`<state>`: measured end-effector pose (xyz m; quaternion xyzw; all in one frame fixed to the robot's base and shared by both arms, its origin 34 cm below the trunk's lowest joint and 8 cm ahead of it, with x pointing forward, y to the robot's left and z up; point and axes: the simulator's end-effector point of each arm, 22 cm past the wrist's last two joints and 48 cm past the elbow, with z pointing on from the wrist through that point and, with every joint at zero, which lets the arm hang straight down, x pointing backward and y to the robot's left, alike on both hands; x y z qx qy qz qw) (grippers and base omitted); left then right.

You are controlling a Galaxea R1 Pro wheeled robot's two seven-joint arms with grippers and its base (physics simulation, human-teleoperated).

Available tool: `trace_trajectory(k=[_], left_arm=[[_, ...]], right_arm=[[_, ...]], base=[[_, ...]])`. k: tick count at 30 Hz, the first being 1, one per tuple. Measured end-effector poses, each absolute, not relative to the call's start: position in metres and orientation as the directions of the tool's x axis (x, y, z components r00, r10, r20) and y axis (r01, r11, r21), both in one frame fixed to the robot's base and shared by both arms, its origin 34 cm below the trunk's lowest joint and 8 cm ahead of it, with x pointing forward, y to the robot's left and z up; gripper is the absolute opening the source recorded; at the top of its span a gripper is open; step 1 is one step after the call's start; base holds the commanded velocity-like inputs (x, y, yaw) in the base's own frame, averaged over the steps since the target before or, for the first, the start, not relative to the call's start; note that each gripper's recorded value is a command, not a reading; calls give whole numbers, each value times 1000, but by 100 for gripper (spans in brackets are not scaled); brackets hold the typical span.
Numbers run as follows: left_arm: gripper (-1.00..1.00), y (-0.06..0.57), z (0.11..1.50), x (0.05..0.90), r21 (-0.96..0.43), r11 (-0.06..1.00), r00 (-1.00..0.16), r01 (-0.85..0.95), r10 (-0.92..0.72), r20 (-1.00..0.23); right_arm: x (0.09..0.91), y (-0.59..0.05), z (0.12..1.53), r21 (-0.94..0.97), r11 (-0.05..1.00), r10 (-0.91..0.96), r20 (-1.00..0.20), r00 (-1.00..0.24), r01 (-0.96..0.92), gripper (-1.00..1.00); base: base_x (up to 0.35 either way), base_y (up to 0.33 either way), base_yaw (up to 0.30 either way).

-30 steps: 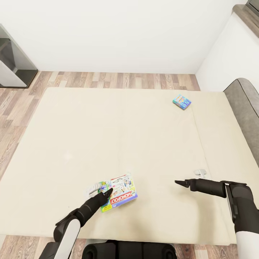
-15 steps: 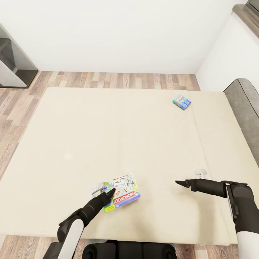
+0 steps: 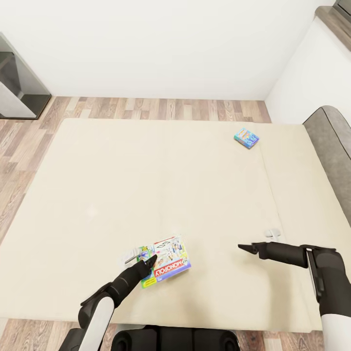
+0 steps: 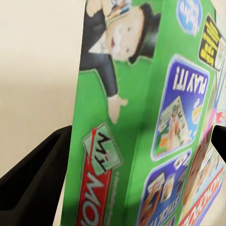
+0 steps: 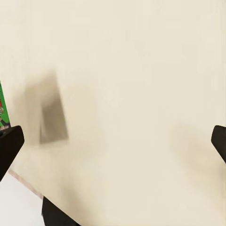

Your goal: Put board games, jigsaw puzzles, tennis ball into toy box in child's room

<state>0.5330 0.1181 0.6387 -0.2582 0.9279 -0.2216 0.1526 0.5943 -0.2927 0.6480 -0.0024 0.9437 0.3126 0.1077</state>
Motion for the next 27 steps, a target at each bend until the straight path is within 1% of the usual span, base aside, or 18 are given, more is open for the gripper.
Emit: trace_trajectory(k=[27], left_arm=[[-100,119,662,527,-493,770,-824,-404,-541,-169]], right_arm=[[594,-291,678,585,806,55,-219,-974,-86,100]], base=[[0,0,0]])
